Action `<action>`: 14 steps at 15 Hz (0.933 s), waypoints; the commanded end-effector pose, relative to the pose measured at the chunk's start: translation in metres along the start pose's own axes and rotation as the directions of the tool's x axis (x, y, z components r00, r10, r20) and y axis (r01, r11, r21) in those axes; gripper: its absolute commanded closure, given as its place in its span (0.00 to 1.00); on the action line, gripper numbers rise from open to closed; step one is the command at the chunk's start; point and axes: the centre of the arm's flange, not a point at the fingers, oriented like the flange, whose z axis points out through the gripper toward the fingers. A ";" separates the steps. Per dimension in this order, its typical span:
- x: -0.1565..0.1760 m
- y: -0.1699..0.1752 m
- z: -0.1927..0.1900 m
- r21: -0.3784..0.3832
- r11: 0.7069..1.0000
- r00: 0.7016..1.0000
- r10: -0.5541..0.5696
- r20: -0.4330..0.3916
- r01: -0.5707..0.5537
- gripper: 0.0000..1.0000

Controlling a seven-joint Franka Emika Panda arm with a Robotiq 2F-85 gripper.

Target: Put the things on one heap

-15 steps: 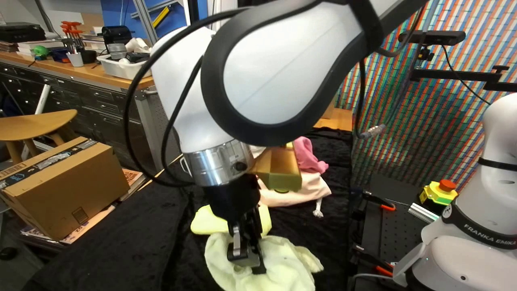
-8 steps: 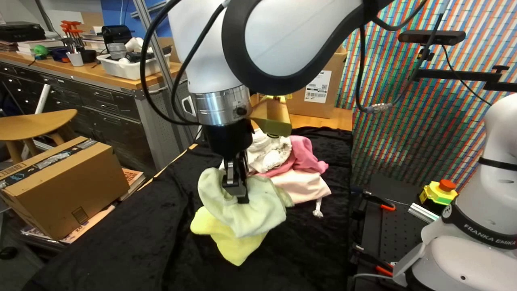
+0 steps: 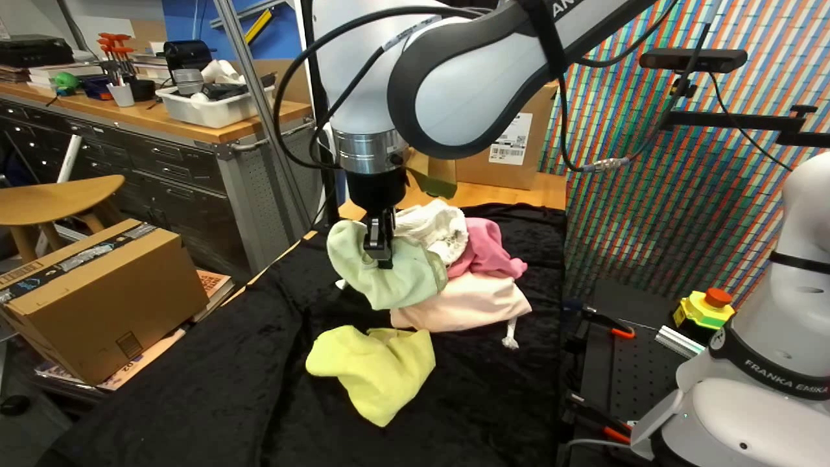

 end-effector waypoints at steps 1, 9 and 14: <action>-0.002 0.025 0.013 0.010 0.999 0.999 0.042 -0.015 -0.042 0.95; 0.011 0.030 0.052 0.115 0.983 0.988 0.150 -0.031 -0.146 0.95; 0.012 0.027 0.076 0.107 0.981 0.987 0.162 0.005 -0.161 0.60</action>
